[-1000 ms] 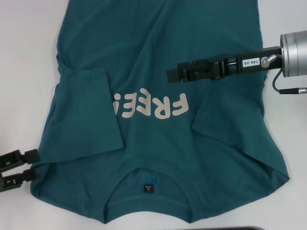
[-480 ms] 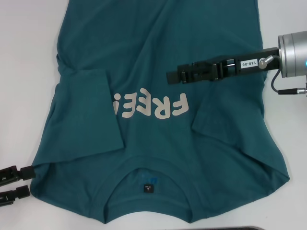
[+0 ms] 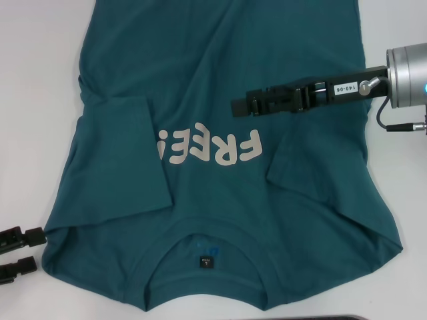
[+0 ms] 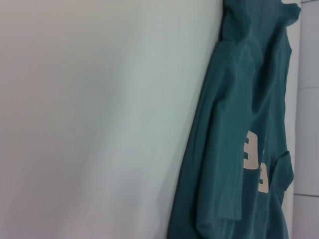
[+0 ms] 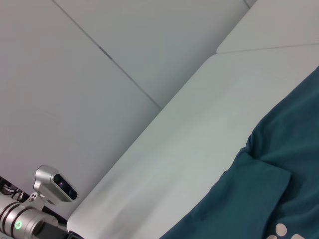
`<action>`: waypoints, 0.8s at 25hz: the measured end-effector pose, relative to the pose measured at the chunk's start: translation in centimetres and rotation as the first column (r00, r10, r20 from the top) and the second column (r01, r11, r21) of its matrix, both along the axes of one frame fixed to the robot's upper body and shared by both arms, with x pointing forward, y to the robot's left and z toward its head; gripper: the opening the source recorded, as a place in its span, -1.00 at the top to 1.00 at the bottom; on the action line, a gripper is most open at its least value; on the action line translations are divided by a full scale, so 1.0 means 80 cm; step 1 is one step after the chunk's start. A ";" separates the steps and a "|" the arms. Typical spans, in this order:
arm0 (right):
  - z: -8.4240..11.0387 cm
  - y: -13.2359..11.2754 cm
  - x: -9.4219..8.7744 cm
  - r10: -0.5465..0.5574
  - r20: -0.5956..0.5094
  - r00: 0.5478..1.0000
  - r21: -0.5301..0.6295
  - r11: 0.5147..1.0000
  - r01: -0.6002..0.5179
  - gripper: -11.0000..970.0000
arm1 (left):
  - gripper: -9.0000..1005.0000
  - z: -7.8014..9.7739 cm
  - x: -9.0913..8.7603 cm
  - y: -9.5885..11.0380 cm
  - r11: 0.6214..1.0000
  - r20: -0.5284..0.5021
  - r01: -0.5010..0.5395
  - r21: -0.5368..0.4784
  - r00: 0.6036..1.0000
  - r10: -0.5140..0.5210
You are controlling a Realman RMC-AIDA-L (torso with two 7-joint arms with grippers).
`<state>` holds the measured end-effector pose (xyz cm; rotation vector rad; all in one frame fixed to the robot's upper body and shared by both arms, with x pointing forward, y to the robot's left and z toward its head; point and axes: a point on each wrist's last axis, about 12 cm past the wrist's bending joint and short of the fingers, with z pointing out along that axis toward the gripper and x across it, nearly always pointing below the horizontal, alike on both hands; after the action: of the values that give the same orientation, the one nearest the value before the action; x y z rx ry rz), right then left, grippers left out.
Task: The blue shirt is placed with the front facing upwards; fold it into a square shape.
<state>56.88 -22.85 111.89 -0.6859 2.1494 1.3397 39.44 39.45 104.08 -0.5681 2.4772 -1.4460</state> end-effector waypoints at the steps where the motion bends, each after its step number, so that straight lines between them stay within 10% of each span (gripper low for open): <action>1: 0.000 0.000 0.000 0.000 0.000 1.000 0.000 1.000 0.000 -0.76 | -0.74 0.000 0.000 0.000 1.000 -0.002 -0.002 0.001 1.000 0.002; 20: 0.000 0.000 0.001 -0.005 -0.001 1.000 -0.001 1.000 0.005 -0.76 | -0.74 -0.003 0.010 -0.004 1.000 -0.036 0.008 0.021 0.999 -0.007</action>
<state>56.95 -22.85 111.90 -0.6802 2.1513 1.3364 40.25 39.12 103.84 -0.5871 2.5215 -1.4233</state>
